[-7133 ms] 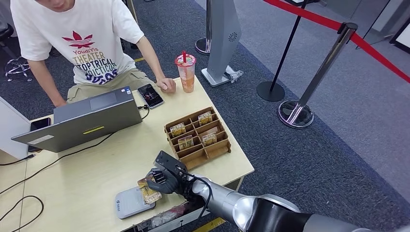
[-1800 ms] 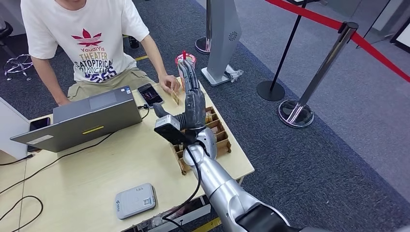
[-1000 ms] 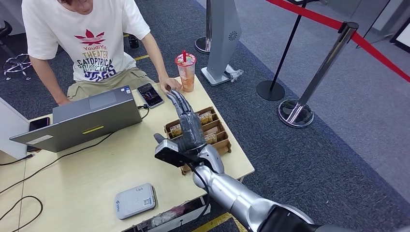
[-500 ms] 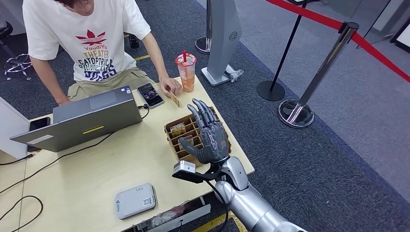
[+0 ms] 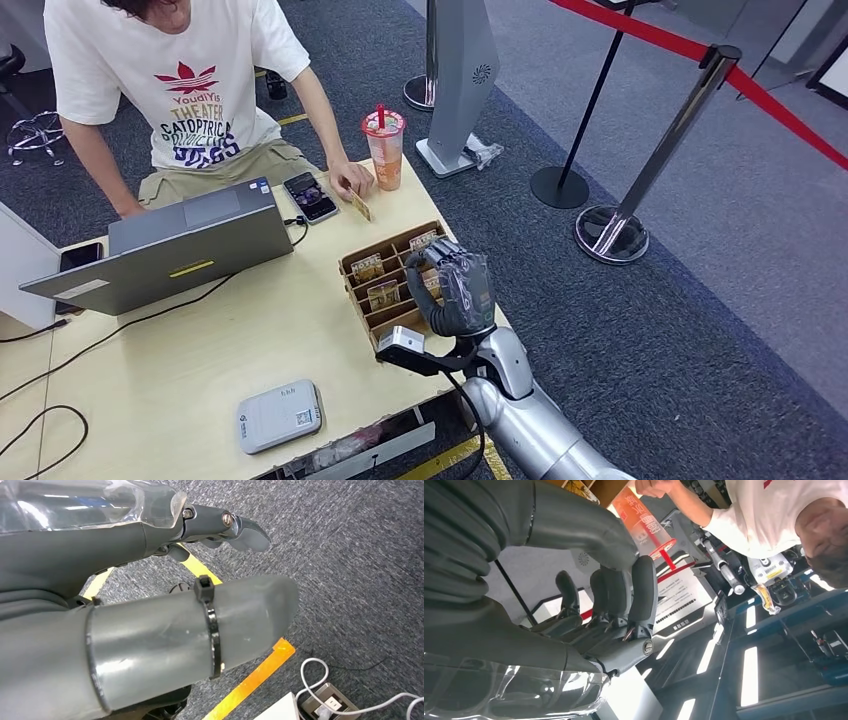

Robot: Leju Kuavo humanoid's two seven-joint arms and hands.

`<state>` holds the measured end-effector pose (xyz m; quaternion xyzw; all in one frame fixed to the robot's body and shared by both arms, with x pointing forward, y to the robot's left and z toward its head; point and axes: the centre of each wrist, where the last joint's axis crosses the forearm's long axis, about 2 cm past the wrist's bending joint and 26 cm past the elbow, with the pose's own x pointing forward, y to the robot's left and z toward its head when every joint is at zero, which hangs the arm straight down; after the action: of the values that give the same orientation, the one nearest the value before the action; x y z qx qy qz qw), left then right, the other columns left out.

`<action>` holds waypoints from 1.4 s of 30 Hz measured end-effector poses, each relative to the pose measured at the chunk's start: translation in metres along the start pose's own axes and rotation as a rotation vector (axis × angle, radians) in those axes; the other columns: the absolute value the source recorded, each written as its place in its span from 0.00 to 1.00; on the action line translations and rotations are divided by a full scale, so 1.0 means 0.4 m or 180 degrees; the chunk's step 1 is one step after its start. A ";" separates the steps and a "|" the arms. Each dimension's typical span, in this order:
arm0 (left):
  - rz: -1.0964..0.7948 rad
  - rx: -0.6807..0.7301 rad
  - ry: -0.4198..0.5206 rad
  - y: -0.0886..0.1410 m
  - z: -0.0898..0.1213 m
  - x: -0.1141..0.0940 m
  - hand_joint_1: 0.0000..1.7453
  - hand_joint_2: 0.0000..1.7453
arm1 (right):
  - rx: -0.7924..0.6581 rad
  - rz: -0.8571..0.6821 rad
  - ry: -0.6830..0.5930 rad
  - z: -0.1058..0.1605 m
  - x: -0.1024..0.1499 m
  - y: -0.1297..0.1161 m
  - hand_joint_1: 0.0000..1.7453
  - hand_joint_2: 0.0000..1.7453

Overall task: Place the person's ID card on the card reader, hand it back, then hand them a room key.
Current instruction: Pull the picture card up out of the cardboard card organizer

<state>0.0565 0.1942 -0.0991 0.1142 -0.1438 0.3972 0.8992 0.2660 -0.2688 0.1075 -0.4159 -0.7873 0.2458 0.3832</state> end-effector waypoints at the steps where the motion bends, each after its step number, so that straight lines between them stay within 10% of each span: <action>1: -0.0001 0.0001 -0.0005 0.000 0.000 0.000 0.00 0.00 | 0.0003 0.0003 0.0005 0.000 0.000 0.000 0.34 1.00; 42: 0.0123 0.0064 0.0133 0.012 -0.013 0.044 0.00 0.00 | 0.0371 0.0221 0.0169 0.055 -0.049 -0.018 0.41 1.00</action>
<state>0.0651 0.2109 -0.0975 0.1121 -0.1232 0.4183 0.8929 0.2520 -0.2906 0.0921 -0.4263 -0.7463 0.2932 0.4188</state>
